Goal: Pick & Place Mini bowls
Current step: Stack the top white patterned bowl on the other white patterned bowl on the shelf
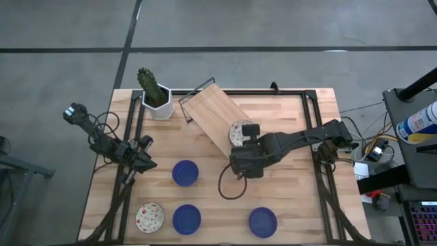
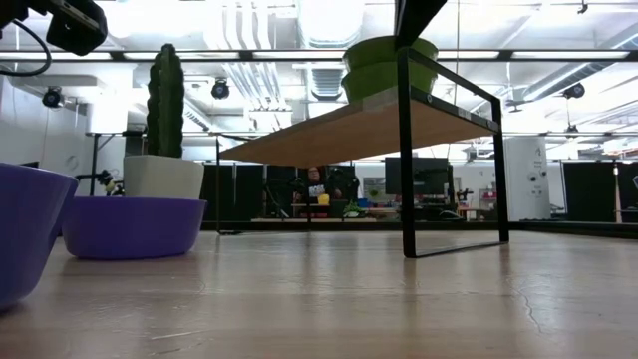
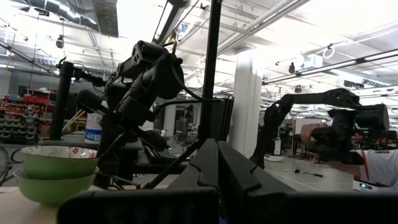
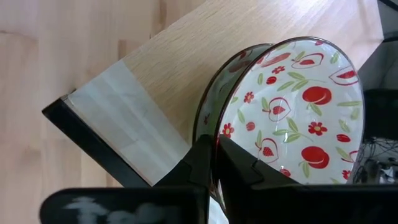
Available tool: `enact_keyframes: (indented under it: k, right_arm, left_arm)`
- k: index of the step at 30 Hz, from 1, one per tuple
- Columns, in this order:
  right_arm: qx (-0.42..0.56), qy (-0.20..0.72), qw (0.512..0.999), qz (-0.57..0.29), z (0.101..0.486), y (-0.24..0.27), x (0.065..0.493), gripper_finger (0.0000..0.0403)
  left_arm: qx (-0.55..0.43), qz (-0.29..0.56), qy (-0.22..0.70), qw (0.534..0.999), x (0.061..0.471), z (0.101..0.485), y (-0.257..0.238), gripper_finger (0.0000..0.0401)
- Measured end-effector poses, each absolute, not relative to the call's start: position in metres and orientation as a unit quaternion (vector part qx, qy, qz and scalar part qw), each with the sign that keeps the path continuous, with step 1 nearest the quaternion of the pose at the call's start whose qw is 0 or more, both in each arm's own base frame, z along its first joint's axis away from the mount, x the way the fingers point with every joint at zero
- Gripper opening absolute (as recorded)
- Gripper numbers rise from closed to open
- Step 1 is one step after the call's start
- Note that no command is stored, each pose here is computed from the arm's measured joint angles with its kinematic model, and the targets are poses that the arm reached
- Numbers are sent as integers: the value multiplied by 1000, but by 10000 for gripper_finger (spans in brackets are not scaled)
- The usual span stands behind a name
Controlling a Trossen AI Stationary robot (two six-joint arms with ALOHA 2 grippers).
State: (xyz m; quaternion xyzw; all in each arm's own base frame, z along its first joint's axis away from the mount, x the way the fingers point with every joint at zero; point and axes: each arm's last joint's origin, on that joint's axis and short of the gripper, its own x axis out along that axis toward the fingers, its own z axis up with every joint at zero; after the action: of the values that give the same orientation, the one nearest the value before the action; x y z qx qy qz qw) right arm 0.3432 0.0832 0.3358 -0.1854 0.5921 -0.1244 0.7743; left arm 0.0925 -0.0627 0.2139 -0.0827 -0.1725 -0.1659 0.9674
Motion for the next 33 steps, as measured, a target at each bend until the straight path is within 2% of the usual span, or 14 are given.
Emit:
enact_keyframes:
  k: [10, 15, 22, 33]
  right_arm:
    - [-182, 590, 776, -129, 336, 83, 343, 88]
    - [-181, 583, 782, -126, 345, 84, 342, 104]
    - [-178, 572, 791, -127, 358, 87, 338, 93]
    - [-199, 599, 761, -152, 338, 85, 337, 39]
  left_arm:
    - [-83, -166, -172, 967, 92, 214, -63, 0]
    - [-83, -166, -172, 967, 92, 214, -63, 0]
    - [-83, -166, -172, 967, 92, 214, -63, 0]
    - [-86, -167, -172, 967, 92, 214, -63, 0]
